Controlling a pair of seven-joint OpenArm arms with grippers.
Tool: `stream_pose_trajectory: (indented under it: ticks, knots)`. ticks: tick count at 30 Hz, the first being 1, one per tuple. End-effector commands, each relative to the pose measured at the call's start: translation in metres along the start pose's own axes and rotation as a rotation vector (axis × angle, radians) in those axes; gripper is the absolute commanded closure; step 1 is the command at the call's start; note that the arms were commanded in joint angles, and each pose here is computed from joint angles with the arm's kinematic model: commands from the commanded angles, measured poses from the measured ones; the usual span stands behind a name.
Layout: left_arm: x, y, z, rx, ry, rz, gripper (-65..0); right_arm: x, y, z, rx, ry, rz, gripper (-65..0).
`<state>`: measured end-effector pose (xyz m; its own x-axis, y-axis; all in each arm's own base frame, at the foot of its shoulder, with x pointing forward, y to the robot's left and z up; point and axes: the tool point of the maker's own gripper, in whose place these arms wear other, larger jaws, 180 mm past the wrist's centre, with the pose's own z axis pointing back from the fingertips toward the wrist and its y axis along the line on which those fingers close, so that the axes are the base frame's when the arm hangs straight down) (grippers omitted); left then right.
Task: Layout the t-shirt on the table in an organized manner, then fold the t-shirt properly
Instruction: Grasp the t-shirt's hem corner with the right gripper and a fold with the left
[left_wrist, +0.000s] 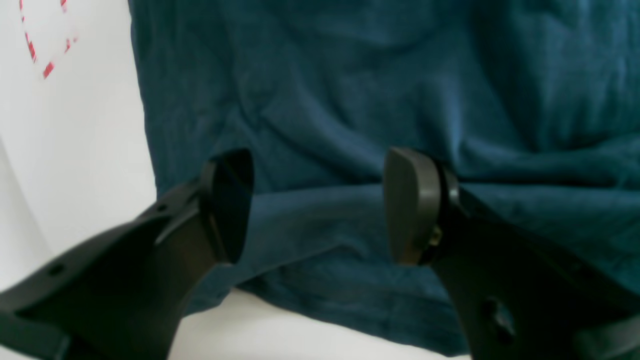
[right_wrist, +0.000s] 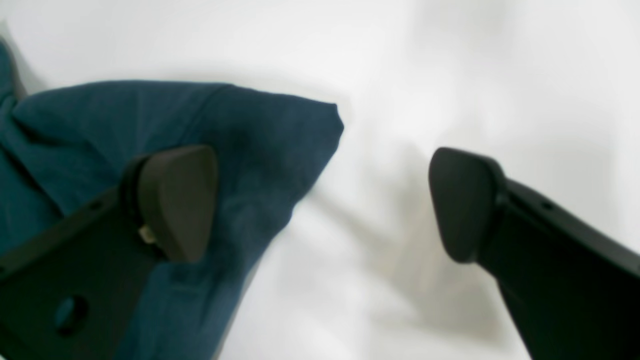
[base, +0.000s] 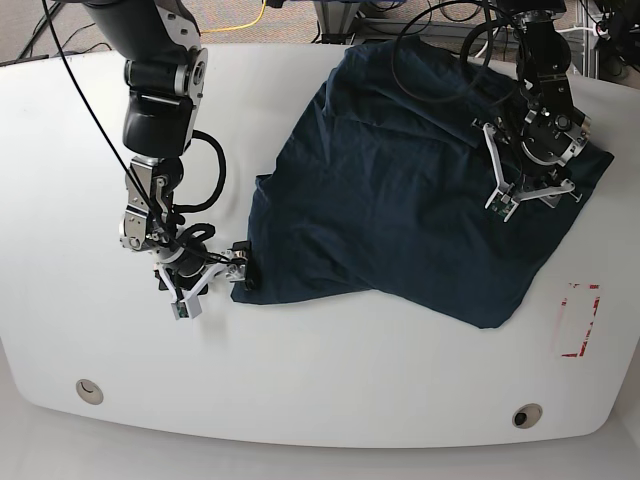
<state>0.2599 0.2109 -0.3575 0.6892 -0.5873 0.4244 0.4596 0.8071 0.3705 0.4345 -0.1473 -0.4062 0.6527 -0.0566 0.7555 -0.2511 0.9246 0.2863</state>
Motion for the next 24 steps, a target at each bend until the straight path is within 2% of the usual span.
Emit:
stream_pose_trajectory:
  ticks: [1, 7, 15, 18, 24]
  knots:
    - [0.008, 0.008, 0.005, 0.027, -0.029, -0.002, -38.5, 0.035, -0.004, 0.001, 0.005, -0.093, 0.005, -65.0]
    - [0.008, 0.008, 0.005, 0.027, -0.029, -0.002, -38.5, 0.023, -0.002, -0.005, 0.015, -0.072, -0.021, -65.0]
    - [0.008, 0.008, 0.005, 0.027, -0.029, -0.002, -38.5, 0.016, 0.026, -0.017, 0.064, -0.066, -0.04, -64.2]
    - [0.008, 0.008, 0.005, 0.027, -0.029, -0.002, -38.5, 0.016, 0.034, -0.02, 0.079, -0.068, -0.046, -58.5]
    - [0.008, 0.008, 0.005, 0.027, -0.029, -0.002, -38.5, 0.014, 0.047, -0.022, 0.122, -0.068, -0.035, -39.3]
